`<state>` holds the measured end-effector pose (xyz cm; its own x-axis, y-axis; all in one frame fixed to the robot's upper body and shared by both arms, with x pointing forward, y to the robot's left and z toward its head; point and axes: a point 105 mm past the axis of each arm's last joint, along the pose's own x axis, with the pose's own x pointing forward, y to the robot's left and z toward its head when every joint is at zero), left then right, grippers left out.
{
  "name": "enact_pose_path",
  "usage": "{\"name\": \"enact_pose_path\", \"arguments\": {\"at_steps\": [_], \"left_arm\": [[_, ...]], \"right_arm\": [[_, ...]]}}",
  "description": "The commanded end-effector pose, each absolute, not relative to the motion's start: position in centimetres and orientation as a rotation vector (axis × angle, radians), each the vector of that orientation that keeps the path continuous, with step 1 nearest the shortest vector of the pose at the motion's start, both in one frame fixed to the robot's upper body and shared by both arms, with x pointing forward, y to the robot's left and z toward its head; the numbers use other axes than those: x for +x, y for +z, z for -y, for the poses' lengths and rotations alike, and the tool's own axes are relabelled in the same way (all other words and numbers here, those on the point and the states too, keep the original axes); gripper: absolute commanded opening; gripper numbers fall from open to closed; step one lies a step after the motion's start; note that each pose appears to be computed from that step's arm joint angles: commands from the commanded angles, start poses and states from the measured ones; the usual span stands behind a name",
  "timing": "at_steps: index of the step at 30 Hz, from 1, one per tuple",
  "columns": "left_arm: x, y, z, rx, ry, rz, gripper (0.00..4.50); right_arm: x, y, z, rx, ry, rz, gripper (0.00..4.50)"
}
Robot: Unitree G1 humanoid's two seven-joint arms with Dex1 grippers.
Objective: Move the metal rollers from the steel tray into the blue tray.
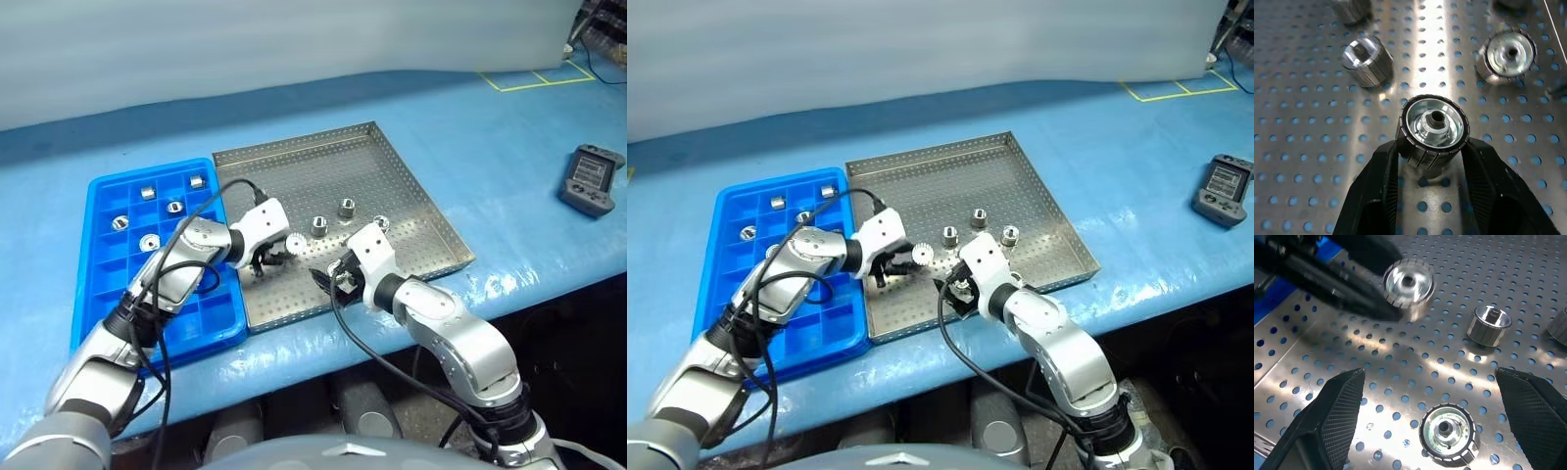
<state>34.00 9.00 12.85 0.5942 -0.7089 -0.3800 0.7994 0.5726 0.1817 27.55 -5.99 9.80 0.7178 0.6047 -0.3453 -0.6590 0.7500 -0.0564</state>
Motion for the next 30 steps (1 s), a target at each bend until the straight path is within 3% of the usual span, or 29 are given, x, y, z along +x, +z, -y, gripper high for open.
{"name": "enact_pose_path", "arguments": {"at_steps": [1, 9, 13, 18, 29, 30], "left_arm": [[34.5, 17.5, -13.7, 0.16, -0.551, -0.088, 1.63], [30.2, 16.2, -20.9, 0.082, -0.034, -0.015, 1.63], [28.9, 14.0, -24.0, -0.064, 0.198, -0.051, 1.63], [27.7, 11.9, -27.6, -0.024, 0.429, -0.119, 1.63], [27.6, 8.6, -27.5, -0.034, 0.444, -0.26, 1.63], [27.4, 8.5, -27.6, -0.038, 0.463, -0.267, 2.35]], "right_arm": [[27.3, 10.9, 5.0, -0.182, 0.756, -0.263, 4.5], [27.3, 10.8, 3.9, -0.218, 0.839, -0.246, 4.5], [27.3, 10.7, 3.2, -0.223, 0.88, -0.246, 4.5], [27.3, 10.6, 2.9, -0.237, 0.903, -0.247, 4.5], [27.2, 10.5, 3.6, -0.243, 0.855, -0.245, 4.5], [27.2, 10.5, 3.6, -0.243, 0.849, -0.245, 4.5]]}}
